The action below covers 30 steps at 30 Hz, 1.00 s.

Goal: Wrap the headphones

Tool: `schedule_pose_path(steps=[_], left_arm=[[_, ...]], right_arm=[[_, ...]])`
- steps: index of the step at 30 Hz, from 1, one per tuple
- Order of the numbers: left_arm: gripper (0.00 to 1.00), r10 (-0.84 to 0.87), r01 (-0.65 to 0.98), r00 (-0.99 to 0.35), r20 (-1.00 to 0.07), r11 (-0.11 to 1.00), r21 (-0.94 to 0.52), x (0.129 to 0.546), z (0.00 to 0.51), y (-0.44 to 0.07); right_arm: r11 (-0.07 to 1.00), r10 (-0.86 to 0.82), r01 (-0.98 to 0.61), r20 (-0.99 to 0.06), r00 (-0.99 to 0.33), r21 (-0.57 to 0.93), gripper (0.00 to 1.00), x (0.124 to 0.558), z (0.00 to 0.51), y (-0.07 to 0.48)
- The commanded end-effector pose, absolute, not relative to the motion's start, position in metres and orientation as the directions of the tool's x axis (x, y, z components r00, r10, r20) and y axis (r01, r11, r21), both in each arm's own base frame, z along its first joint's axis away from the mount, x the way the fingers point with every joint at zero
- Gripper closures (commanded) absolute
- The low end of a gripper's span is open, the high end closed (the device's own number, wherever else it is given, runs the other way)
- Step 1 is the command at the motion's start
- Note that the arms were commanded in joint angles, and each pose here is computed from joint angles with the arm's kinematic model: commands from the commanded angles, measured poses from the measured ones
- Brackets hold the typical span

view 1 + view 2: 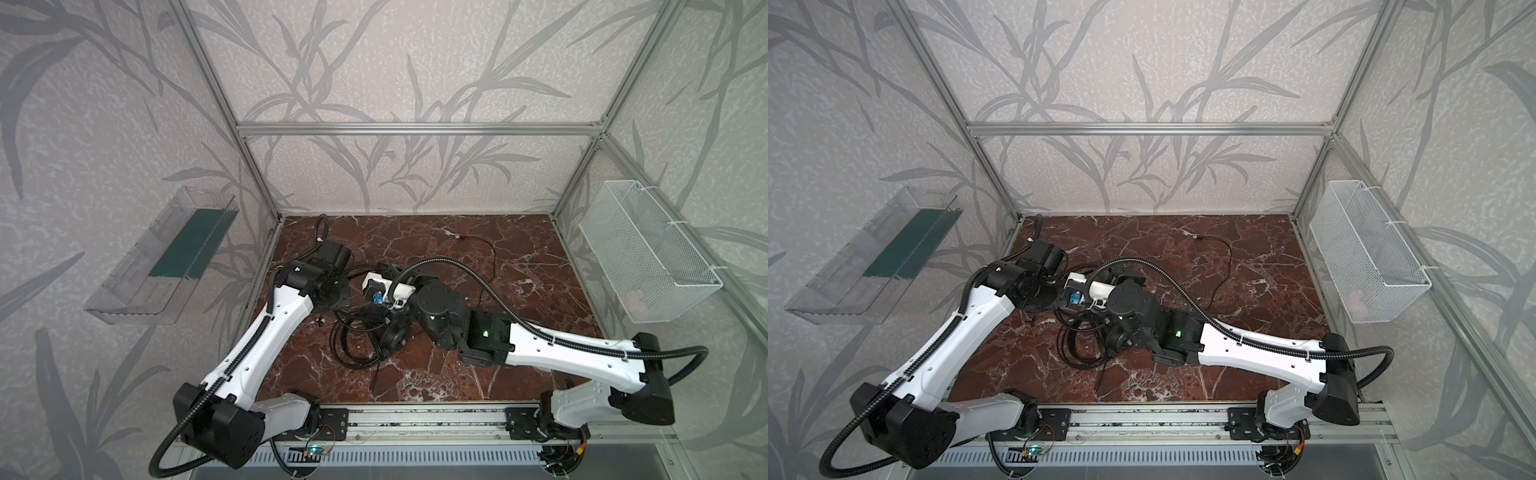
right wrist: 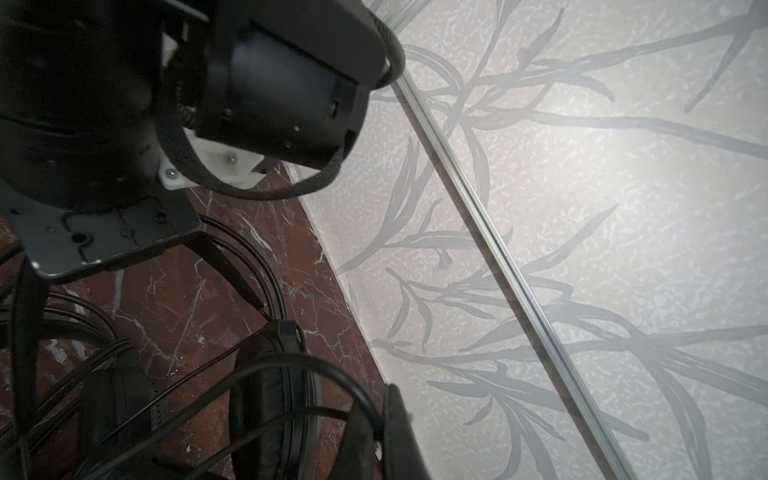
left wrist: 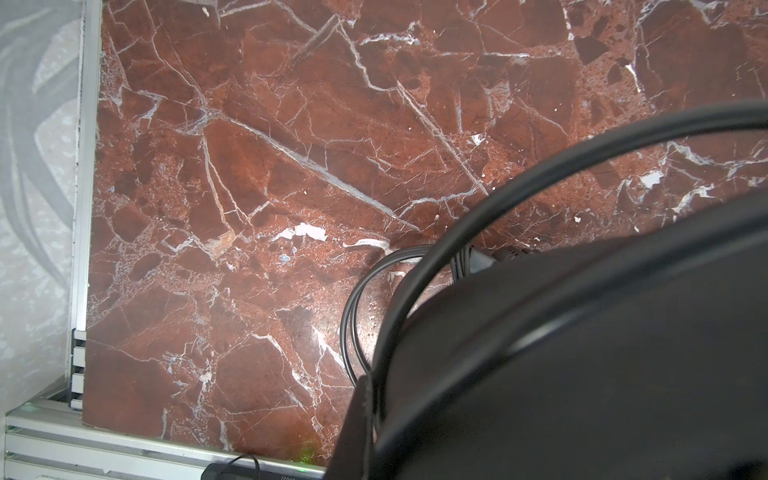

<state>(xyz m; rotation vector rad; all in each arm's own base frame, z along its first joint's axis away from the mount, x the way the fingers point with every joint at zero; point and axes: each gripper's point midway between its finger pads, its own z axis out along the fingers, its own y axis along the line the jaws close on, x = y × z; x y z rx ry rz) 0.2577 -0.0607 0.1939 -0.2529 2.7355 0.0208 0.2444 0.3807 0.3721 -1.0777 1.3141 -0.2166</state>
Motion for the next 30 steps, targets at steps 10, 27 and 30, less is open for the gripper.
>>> schedule_pose_path(steps=[10, 27, 30], left_arm=[[1.00, -0.183, -0.173, -0.882, -0.434, 0.983, -0.063, 0.258, 0.205, -0.066], [1.00, -0.164, -0.153, -0.884, -0.437, 0.986, -0.062, 0.256, 0.205, -0.071], [1.00, -0.161, -0.153, -0.884, -0.439, 0.987, -0.053, 0.255, 0.204, -0.070]], right_arm=[[0.739, -0.416, -0.485, -0.883, 0.217, -0.468, 0.90, 0.272, 0.401, 0.367], [0.798, -0.314, -0.450, -0.913, 0.260, -0.402, 0.50, 0.290, 0.418, 0.362], [0.803, -0.276, -0.452, -0.914, 0.296, -0.389, 0.44, 0.284, 0.434, 0.357]])
